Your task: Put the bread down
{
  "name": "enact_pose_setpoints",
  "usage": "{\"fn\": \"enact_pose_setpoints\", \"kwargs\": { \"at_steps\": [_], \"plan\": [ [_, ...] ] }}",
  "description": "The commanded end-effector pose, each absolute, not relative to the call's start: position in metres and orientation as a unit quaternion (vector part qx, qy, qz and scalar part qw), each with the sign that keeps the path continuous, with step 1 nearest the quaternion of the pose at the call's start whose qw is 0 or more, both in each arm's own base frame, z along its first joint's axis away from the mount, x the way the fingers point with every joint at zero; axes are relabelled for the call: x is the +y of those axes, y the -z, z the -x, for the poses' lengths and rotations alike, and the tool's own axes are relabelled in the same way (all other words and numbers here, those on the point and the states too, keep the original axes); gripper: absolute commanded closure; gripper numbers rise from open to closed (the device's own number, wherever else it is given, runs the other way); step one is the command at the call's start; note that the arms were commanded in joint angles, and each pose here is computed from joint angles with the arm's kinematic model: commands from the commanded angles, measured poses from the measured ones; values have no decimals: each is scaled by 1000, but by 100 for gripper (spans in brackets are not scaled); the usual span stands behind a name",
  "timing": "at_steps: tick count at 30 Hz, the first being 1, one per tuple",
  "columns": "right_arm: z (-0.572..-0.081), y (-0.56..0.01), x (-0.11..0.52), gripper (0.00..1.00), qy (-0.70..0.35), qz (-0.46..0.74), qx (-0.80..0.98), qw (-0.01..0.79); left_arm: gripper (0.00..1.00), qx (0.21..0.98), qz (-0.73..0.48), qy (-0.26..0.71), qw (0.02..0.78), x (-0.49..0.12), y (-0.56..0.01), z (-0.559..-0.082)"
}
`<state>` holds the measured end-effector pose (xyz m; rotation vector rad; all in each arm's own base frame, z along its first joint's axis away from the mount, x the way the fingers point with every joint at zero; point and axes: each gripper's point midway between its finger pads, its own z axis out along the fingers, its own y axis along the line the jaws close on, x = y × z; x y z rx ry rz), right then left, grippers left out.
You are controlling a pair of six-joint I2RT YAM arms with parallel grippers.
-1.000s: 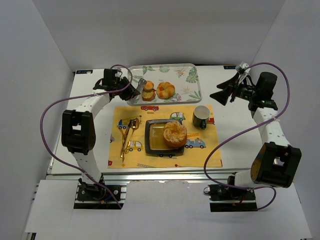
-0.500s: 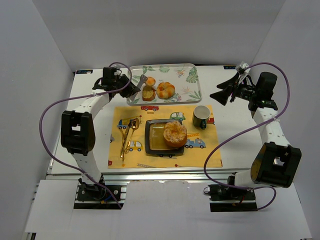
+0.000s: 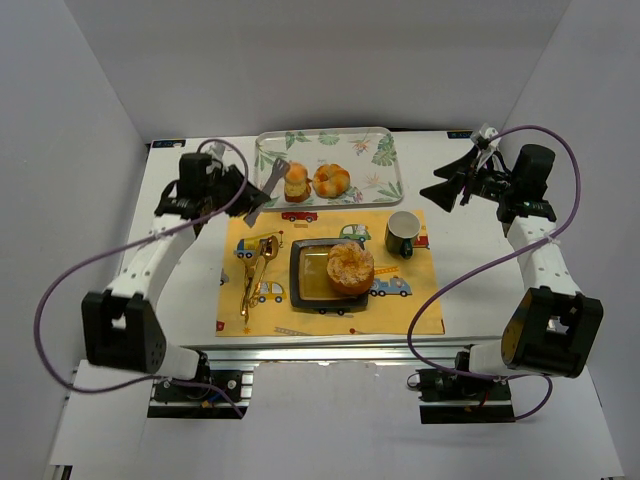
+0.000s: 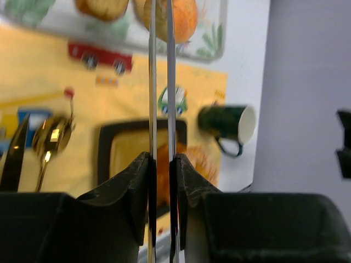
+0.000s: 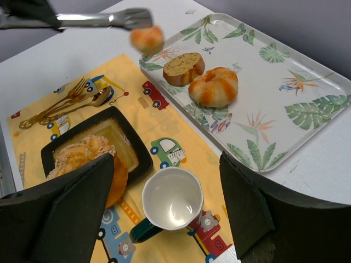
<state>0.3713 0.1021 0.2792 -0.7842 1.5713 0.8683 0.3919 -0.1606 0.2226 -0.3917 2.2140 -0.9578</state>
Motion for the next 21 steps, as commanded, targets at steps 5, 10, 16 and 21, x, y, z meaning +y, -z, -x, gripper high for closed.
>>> {"fn": "enact_pose_setpoints", "kwargs": {
  "at_steps": [5, 10, 16, 21],
  "plan": [
    [-367, -286, 105, 18, -362, 352, 656, 561, 100, 875, 125, 371, 284, -159, -203, -279],
    [-370, -287, 109, 18, -366, 357, 653, 559, 100, 885, 118, 372, 255, -166, -178, -251],
    [-371, -291, 111, 18, -364, 362, 650, 561, 100, 894, 91, 374, 231, -180, -163, -239],
    [-369, -292, 112, 18, -362, 362, 650, 562, 86, 904, 72, 361, 216, -185, -152, -232]
  ]
}}
